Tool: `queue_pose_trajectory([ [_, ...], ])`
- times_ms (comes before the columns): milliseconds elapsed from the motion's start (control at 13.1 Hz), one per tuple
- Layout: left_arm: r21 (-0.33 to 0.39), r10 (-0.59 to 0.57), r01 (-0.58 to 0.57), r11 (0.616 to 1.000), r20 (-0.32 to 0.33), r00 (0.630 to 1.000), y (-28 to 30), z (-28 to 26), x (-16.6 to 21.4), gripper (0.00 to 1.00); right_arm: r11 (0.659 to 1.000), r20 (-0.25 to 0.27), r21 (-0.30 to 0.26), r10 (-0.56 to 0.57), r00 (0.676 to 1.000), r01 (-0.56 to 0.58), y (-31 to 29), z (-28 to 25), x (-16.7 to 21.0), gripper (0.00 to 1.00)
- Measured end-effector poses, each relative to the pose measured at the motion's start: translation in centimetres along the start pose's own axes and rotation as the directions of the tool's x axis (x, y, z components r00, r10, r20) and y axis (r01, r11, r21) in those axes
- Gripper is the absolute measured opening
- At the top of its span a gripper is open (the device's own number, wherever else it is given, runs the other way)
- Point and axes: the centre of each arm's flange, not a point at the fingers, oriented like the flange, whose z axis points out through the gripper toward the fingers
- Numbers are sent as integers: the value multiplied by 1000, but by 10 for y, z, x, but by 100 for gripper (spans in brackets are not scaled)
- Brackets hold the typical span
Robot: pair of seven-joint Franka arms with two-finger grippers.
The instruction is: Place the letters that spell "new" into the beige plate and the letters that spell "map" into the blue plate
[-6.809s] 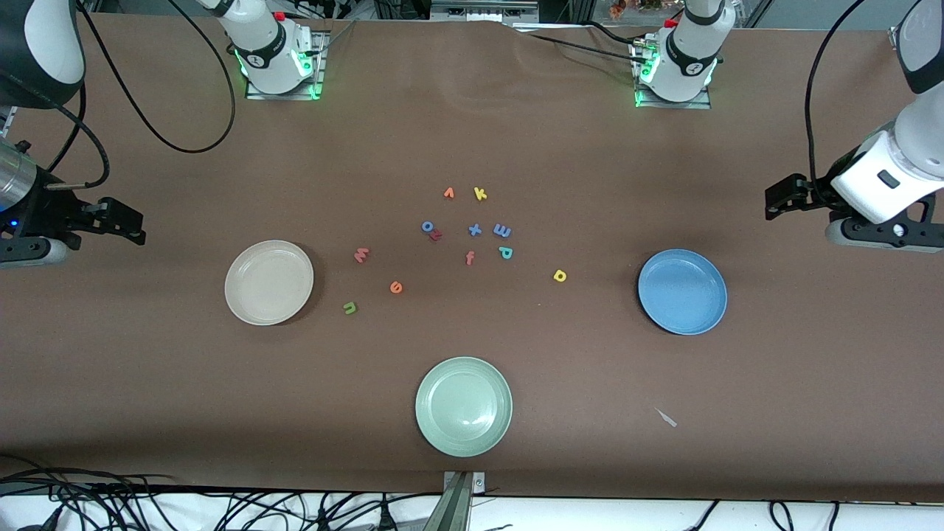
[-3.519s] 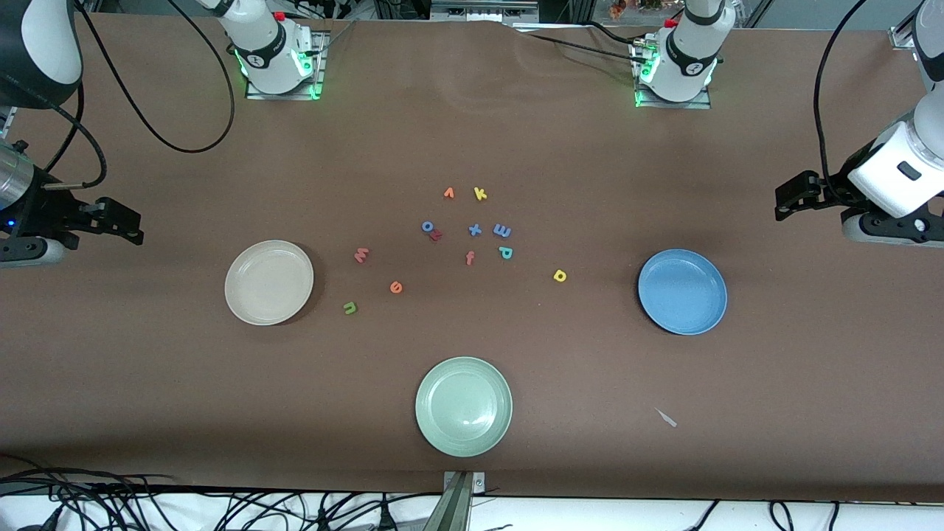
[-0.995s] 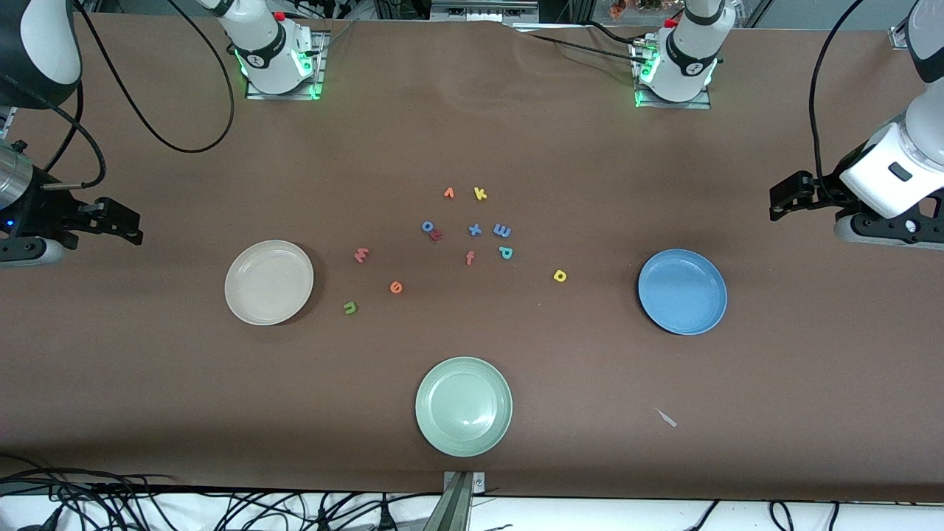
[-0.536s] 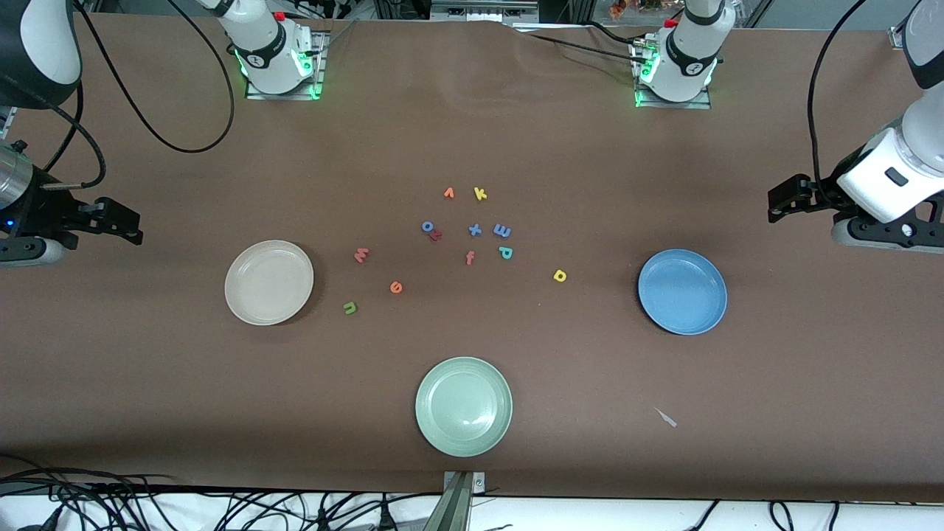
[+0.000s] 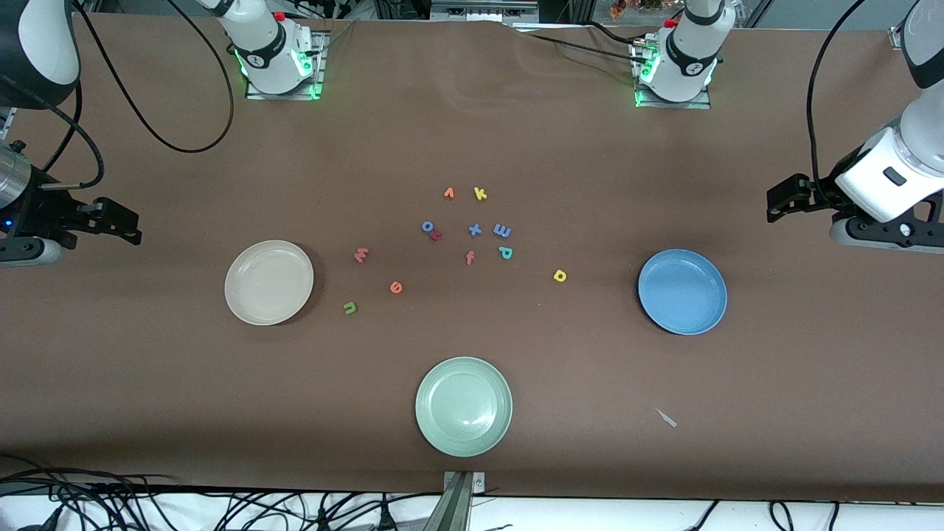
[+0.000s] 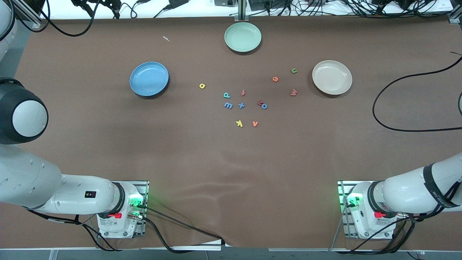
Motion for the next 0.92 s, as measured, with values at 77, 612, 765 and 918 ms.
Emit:
queue_pose_trajectory([
  [77,0,0,0,1000,0,1000,0,0,0,100,1000,0,0,0,1000,0,0,0,0,100],
  [612,-1,9,-9,1000,13,1000,5,5,2,100,1000,0,0,2,1000,-2,1,0,0,100],
  [765,-1,34,-34,999,33,999,21,17,7,100,1000,0,0,3,1000,-3,2,0,0,100],
  [918,-2,36,-36,999,44,998,23,23,10,100,1000,0,0,3,1000,-3,2,0,0,100],
])
